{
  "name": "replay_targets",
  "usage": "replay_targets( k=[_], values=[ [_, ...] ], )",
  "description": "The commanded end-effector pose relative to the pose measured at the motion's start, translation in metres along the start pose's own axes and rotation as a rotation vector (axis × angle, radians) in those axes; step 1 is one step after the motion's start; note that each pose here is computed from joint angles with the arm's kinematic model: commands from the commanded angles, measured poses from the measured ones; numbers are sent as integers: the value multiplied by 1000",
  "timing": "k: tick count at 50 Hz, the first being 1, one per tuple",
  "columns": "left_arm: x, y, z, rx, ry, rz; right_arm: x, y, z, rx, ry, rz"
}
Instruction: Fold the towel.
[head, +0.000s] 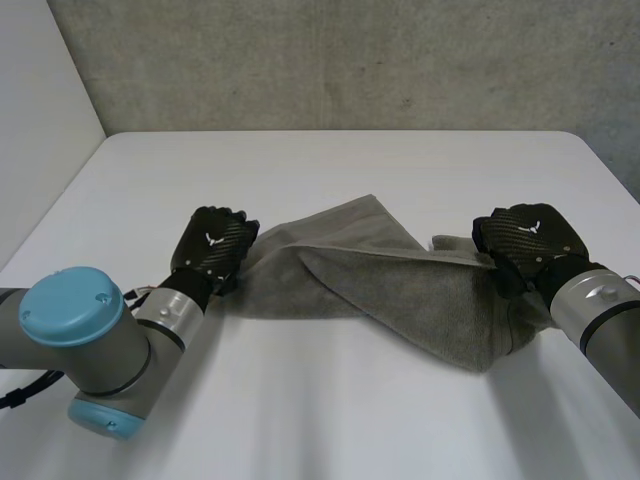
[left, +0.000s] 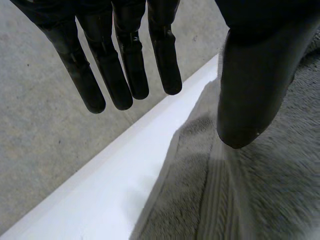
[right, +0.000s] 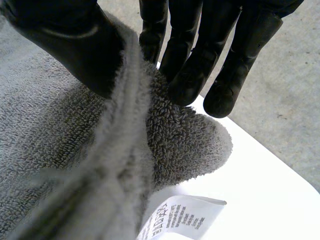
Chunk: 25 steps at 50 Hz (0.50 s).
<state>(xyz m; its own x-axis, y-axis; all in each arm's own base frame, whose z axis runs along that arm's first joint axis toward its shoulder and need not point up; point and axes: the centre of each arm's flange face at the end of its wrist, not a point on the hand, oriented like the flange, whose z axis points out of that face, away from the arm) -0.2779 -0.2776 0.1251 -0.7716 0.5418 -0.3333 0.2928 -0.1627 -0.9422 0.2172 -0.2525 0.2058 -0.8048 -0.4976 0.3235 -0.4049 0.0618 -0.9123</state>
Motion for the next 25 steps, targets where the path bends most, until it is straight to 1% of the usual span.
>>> replay_targets(
  k=[1,7,10,15,25],
  values=[
    [4,3,-12,-69,24,-23,3,3,2,-10,2,3],
    [7,3,-26,-157,55,-47,4,8,3,-24,6,9],
    [8,4,-26,-165,59,-58,3,8,3,-26,2,9],
    [7,9,-16,-166,53,-103,3,10,3,-30,0,10],
    [7,24,5,-179,43,-101,3,11,3,-33,0,11]
  ],
)
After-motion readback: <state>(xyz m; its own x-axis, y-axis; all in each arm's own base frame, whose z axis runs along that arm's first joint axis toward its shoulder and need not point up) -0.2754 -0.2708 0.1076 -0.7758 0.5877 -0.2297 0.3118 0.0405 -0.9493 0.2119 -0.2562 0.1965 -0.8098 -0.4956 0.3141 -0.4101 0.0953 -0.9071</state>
